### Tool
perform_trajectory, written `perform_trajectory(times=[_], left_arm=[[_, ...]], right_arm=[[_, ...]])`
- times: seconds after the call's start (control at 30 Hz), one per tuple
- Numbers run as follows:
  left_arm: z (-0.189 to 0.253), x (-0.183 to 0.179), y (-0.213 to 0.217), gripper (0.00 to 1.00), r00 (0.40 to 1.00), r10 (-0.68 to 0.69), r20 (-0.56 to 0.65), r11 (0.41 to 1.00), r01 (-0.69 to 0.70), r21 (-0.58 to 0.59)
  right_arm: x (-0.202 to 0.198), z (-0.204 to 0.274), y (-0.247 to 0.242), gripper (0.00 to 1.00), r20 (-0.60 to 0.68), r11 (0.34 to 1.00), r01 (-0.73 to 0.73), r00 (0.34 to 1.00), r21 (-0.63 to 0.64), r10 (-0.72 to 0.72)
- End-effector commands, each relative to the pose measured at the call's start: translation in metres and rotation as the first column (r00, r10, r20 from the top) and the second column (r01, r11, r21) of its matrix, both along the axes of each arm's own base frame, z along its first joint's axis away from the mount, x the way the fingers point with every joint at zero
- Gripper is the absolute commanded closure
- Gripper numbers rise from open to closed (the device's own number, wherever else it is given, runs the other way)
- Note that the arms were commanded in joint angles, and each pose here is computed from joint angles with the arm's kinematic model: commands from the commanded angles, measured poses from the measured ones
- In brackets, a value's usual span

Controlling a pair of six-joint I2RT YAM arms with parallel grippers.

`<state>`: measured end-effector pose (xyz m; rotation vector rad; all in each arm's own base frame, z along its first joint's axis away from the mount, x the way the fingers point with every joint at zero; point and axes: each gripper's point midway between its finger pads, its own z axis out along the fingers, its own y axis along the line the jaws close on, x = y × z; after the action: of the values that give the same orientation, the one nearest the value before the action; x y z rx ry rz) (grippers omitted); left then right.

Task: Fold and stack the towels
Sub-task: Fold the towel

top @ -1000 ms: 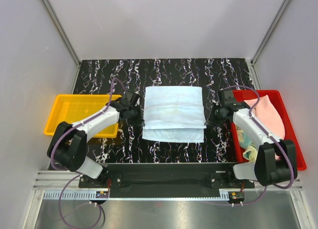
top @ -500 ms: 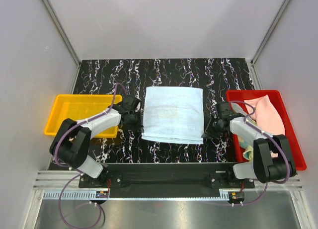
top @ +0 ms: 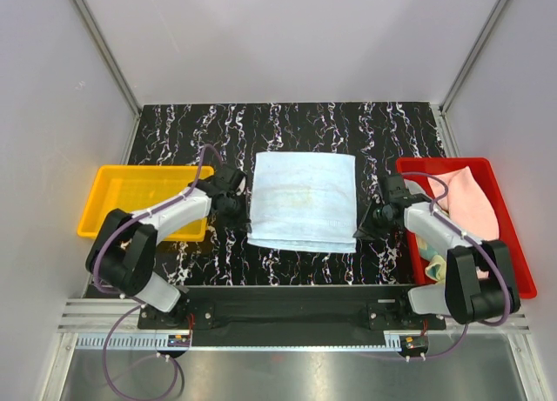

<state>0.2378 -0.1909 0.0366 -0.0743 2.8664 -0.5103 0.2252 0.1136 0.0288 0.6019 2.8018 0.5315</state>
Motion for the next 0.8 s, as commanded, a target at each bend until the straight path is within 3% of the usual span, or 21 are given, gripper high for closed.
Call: perform_trajectory(times=[0.0,0.13,0.43,0.77], left_arm=[[0.05,0.011,-0.007,1.0,0.997,-0.007,0.082,0.998,0.012,-0.058],[0.041,-0.005,-0.012,1.0,0.999,-0.026,0.044,0.993,0.031,-0.116],[-0.011,-0.02,-0.003,1.0,0.999,-0.026,-0.028,0.997,0.024,-0.07],[-0.02,-0.02,0.001,1.0,0.999,-0.033,-0.028,0.998,0.032,-0.046]], right_arm=[[0.014,0.043,-0.003,1.0,0.093,1.0,-0.015,0.996,-0.022,0.017],[0.001,0.04,0.001,1.0,0.083,1.0,-0.014,0.996,0.015,0.012],[-0.019,0.008,0.003,1.0,0.035,0.998,0.05,0.998,0.046,-0.051],[-0.025,-0.008,0.006,1.0,-0.005,0.997,0.071,0.998,0.043,-0.07]])
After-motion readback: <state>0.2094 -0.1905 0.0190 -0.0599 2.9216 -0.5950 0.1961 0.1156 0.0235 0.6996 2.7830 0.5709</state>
